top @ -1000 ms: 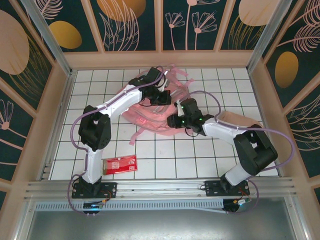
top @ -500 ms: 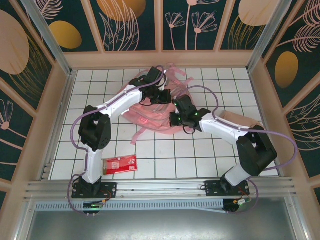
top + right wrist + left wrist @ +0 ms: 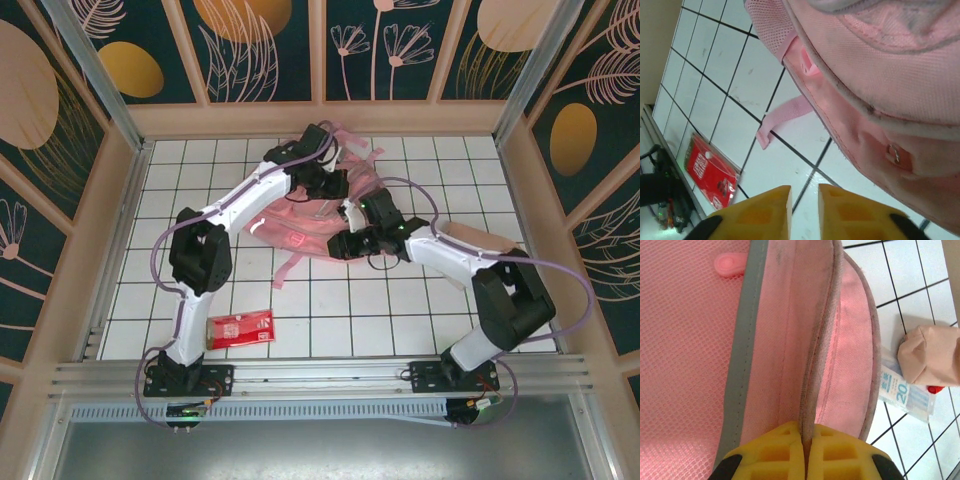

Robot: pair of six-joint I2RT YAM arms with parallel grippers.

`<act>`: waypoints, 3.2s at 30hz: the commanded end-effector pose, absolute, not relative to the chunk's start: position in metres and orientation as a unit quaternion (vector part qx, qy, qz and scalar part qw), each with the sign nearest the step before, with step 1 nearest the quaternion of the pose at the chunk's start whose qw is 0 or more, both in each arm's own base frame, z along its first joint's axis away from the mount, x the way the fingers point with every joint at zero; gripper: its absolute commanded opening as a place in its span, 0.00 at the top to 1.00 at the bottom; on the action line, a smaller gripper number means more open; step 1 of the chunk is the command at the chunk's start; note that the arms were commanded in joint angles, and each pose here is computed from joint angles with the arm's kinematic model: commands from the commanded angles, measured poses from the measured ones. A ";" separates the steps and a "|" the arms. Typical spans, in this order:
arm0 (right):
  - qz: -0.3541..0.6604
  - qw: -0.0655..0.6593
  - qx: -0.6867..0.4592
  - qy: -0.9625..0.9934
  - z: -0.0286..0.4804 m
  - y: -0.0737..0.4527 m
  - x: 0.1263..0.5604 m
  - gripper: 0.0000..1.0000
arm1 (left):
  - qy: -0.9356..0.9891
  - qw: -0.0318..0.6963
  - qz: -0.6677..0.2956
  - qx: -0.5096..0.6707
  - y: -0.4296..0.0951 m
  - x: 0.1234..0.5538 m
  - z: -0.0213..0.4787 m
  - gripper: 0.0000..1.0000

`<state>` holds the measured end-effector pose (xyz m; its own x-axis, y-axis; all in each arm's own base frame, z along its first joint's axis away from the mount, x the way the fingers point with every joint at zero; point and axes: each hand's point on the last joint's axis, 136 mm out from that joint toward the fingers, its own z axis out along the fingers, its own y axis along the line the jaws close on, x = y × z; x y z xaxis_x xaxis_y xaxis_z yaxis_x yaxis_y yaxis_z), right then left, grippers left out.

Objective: Pack the student bag

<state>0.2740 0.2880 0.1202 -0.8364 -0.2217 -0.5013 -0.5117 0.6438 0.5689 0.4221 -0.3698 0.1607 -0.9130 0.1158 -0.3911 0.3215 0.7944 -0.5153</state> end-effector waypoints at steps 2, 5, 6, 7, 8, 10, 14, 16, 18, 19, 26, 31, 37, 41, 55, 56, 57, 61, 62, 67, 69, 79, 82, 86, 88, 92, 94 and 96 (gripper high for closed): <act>0.316 0.395 -0.311 0.804 0.185 0.251 0.295 0.65 | 0.920 0.151 -0.311 0.185 -0.368 0.406 0.177 1.00; 0.269 0.474 -0.438 0.715 0.187 0.227 0.287 0.56 | 0.918 0.136 -0.290 0.235 -0.357 0.391 0.175 1.00; 0.238 0.495 -0.464 0.695 0.182 0.220 0.290 0.54 | 0.916 0.135 -0.283 0.251 -0.354 0.387 0.173 1.00; 0.218 0.506 -0.488 0.677 0.178 0.216 0.292 0.54 | 0.914 0.137 -0.276 0.264 -0.351 0.386 0.174 1.00; 0.207 0.511 -0.517 0.655 0.173 0.213 0.292 0.53 | 0.912 0.141 -0.267 0.277 -0.348 0.384 0.174 1.00; 0.202 0.510 -0.565 0.617 0.166 0.212 0.291 0.53 | 0.909 0.147 -0.259 0.293 -0.345 0.383 0.175 1.00; 0.253 0.473 -0.619 0.574 0.148 0.228 0.291 0.53 | 0.899 0.162 -0.275 0.300 -0.351 0.384 0.188 1.00; 0.270 0.472 -0.617 0.569 0.143 0.235 0.296 0.53 | 0.889 0.157 -0.298 0.312 -0.357 0.380 0.194 1.00; 0.267 0.482 -0.612 0.567 0.139 0.238 0.305 0.53 | 0.877 0.150 -0.316 0.330 -0.361 0.372 0.201 1.00; 0.263 0.490 -0.608 0.566 0.139 0.239 0.310 0.53 | 0.872 0.147 -0.320 0.338 -0.361 0.368 0.204 1.00; 0.238 0.494 -0.631 0.548 0.120 0.254 0.317 0.58 | 0.853 0.153 -0.316 0.385 -0.349 0.356 0.213 1.00; 0.251 0.498 -0.640 0.528 0.116 0.276 0.309 0.82 | 0.847 0.171 -0.325 0.385 -0.353 0.364 0.216 1.00; 0.295 0.522 -0.613 0.514 0.138 0.286 0.306 1.00 | 0.875 0.225 -0.287 0.318 -0.329 0.375 0.220 0.72; 0.319 0.520 -0.612 0.502 0.147 0.296 0.299 0.96 | 0.853 0.313 -0.306 0.283 -0.293 0.331 0.241 0.42; 0.342 0.518 -0.624 0.474 0.148 0.312 0.275 0.97 | 0.761 0.421 -0.344 0.355 -0.283 0.272 0.165 0.50; 0.340 0.517 -0.627 0.473 0.146 0.312 0.273 0.98 | 0.741 0.441 -0.323 0.389 -0.284 0.271 0.164 0.50; 0.338 0.518 -0.629 0.472 0.145 0.313 0.272 0.99 | 0.727 0.453 -0.313 0.411 -0.285 0.268 0.161 0.51; 0.332 0.526 -0.632 0.462 0.146 0.313 0.266 1.00 | 0.681 0.484 -0.274 0.476 -0.285 0.262 0.153 0.54; 0.331 0.528 -0.633 0.459 0.147 0.314 0.264 1.00 | 0.682 0.482 -0.261 0.484 -0.284 0.263 0.147 0.54; 0.327 0.537 -0.635 0.448 0.147 0.314 0.257 1.00 | 0.681 0.464 -0.234 0.515 -0.283 0.265 0.122 0.57; 0.324 0.543 -0.636 0.442 0.148 0.314 0.255 1.00 | 0.682 0.473 -0.217 0.514 -0.280 0.270 0.118 0.57; 0.322 0.556 -0.641 0.419 0.158 0.318 0.242 1.00 | 0.687 0.472 -0.216 0.508 -0.287 0.278 0.105 0.60; 0.330 0.563 -0.636 0.411 0.161 0.323 0.236 1.00 | 0.706 0.501 -0.164 0.473 -0.278 0.296 0.103 0.72; 0.325 0.550 -0.643 0.423 0.148 0.321 0.235 1.00 | 0.708 0.528 -0.145 0.445 -0.272 0.307 0.115 0.94; 0.315 0.543 -0.649 0.430 0.141 0.319 0.235 1.00 | 0.705 0.528 -0.147 0.451 -0.273 0.305 0.120 1.00; 0.280 0.526 -0.665 0.450 0.125 0.313 0.242 1.00 | 0.698 0.522 -0.151 0.467 -0.272 0.296 0.128 1.00; 0.254 0.517 -0.673 0.463 0.115 0.309 0.248 1.00 | 0.700 0.519 -0.155 0.465 -0.269 0.293 0.134 1.00; 0.232 0.507 -0.675 0.483 0.105 0.302 0.258 1.00 | 0.705 0.511 -0.159 0.465 -0.268 0.289 0.137 1.00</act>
